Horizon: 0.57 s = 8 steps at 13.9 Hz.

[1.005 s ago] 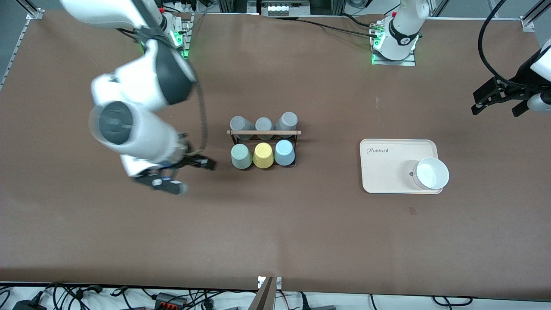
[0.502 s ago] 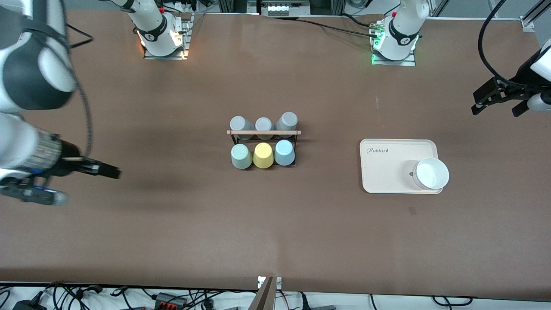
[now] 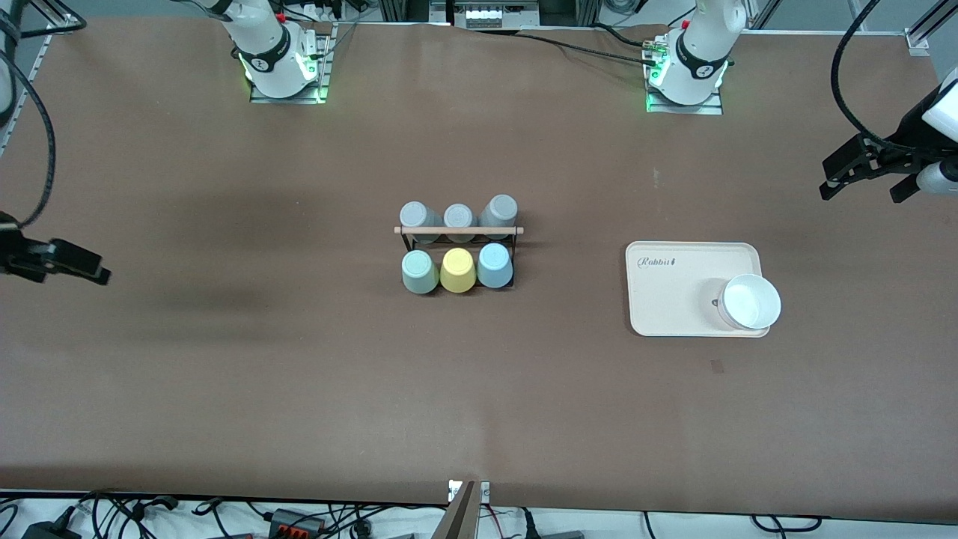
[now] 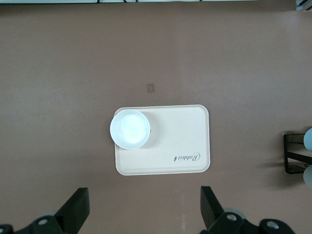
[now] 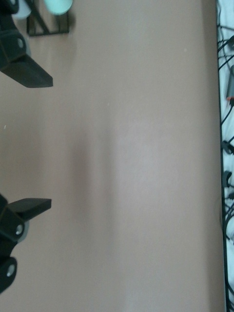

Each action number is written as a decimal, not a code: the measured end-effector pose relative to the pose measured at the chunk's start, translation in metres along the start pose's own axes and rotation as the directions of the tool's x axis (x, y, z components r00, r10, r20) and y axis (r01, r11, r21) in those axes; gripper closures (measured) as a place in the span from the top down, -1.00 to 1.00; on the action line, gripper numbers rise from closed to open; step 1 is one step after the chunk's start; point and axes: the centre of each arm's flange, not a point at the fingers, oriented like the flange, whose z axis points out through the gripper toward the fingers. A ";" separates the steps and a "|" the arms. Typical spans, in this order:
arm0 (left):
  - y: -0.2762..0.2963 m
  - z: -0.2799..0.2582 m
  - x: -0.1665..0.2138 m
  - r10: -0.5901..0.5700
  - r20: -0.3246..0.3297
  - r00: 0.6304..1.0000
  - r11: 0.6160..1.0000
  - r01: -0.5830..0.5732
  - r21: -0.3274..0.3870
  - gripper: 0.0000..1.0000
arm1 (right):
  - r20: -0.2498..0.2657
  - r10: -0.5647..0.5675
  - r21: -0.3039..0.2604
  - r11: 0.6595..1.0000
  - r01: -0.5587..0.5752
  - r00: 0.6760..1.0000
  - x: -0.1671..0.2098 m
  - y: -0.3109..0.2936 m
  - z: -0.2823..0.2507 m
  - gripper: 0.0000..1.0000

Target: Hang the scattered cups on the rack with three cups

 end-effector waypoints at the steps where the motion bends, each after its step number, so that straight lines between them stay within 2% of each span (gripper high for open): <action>1: 0.000 0.000 0.000 0.000 0.000 1.000 1.000 0.000 0.000 1.00 | -0.002 -0.005 -0.006 1.000 0.005 1.000 -0.004 0.001 -0.003 1.00; 5: 0.000 0.000 0.000 0.000 0.000 1.000 1.000 0.000 0.000 1.00 | -0.003 -0.022 -0.039 0.999 0.022 1.000 -0.021 -0.005 -0.010 1.00; 8: 0.000 0.000 0.000 0.000 0.000 1.000 1.000 0.000 0.000 1.00 | -0.016 -0.021 -0.040 0.999 0.020 1.000 -0.051 -0.004 0.000 1.00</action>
